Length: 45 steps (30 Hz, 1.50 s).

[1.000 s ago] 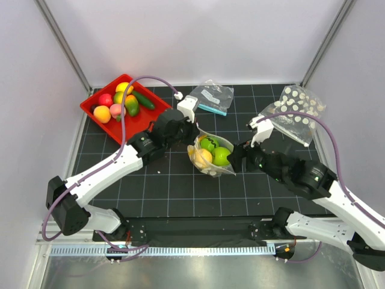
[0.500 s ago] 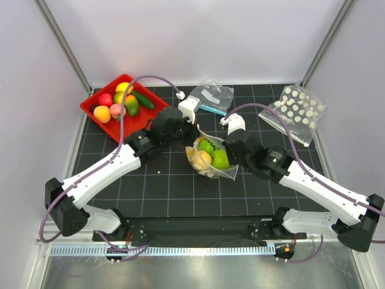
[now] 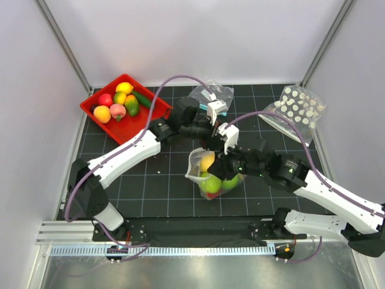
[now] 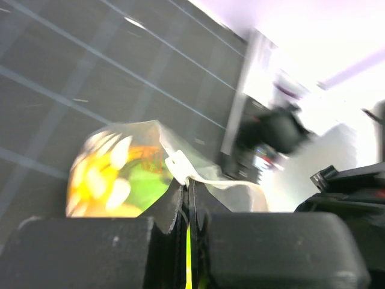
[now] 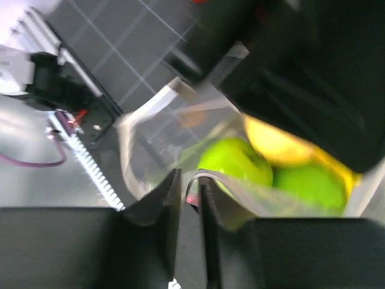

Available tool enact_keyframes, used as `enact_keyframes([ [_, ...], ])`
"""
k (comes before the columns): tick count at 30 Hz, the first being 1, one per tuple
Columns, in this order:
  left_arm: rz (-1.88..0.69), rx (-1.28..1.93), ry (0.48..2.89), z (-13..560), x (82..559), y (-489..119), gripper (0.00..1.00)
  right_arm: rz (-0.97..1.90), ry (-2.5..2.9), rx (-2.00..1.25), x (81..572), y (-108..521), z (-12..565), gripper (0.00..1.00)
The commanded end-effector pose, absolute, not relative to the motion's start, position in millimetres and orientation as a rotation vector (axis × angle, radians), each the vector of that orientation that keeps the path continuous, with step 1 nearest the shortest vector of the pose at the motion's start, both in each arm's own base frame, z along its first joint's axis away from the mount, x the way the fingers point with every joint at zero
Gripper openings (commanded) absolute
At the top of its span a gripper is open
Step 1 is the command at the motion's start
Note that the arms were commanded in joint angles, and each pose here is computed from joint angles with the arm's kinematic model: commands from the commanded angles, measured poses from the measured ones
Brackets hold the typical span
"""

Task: Place the food in the zip-top bag and seal the zipper
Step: Adjust the zipper food storage bag at the center of the board, then zip the zipper food storage bag at the center of the board.

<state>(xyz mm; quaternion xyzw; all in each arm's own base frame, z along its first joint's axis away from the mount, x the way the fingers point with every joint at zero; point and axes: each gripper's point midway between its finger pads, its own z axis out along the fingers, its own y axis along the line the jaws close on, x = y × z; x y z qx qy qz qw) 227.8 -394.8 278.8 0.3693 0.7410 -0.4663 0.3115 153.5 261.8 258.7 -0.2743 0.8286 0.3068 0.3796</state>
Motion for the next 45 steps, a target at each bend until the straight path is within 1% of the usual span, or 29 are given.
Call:
enact_keyframes([
  [1,-1.58,1.127,1.85,307,187,-410,0.0,0.987,1.984,-0.7,141,280,298,0.27],
  [2,-1.584,1.136,1.86,300,186,-411,0.0,1.006,1.978,-0.706,138,280,299,0.53],
  [3,-1.578,1.141,1.868,294,187,-411,0.0,1.008,1.971,-0.7,138,280,300,0.63],
  [5,-1.55,1.168,1.863,281,188,-409,0.0,0.981,1.971,-0.679,143,278,295,0.72],
  [11,-1.41,1.188,1.919,247,199,-396,0.0,0.806,1.912,-0.557,168,252,293,0.7],
  [16,-1.402,1.202,1.895,248,198,-395,0.0,0.699,1.834,-0.4,185,222,303,0.64],
  [20,-1.412,1.224,1.879,247,196,-395,0.0,0.646,1.79,-0.358,186,201,310,0.63],
  [25,-1.409,1.24,1.86,248,194,-394,0.0,0.542,1.803,-0.338,189,179,302,0.63],
  [30,-1.404,1.279,1.822,248,187,-393,0.0,0.429,1.855,-0.296,206,170,287,0.6],
  [32,-1.331,1.286,1.809,242,189,-391,0.0,0.391,1.882,-0.237,222,158,282,0.61],
  [34,-1.304,1.322,1.772,239,184,-389,0.0,0.492,1.919,-0.238,230,164,277,0.6],
  [35,-1.309,1.342,1.747,239,181,-388,0.0,0.488,1.928,-0.173,243,150,275,0.6],
  [36,-1.307,1.366,1.706,242,176,-387,0.0,0.604,1.932,-0.216,242,161,272,0.61],
  [37,-1.288,1.372,1.705,238,175,-384,0.0,0.637,1.933,-0.208,245,160,270,0.61],
  [38,-1.233,1.417,1.635,237,178,-382,0.0,0.642,1.933,-0.139,256,146,270,0.61],
  [39,-1.193,1.419,1.624,236,181,-379,0.0,0.702,1.918,-0.15,258,148,269,0.61],
  [40,-1.178,1.427,1.596,238,179,-375,0.0,0.83,1.91,-0.22,249,161,271,0.61],
  [41,-1.151,1.451,1.557,237,180,-373,0.0,0.882,1.912,-0.189,252,154,264,0.61],
  [42,-1.157,1.458,1.541,237,176,-371,0.0,0.939,1.839,-0.233,253,159,274,0.61],
  [43,-1.158,1.466,1.504,242,174,-370,0.0,1.062,1.802,-0.316,240,169,278,0.62],
  [44,-1.165,1.471,1.49,244,173,-370,0.0,1.134,1.804,-0.302,235,172,269,0.62],
  [45,-1.179,1.477,1.477,245,170,-370,0.0,1.159,1.711,-0.346,237,174,283,0.62],
])
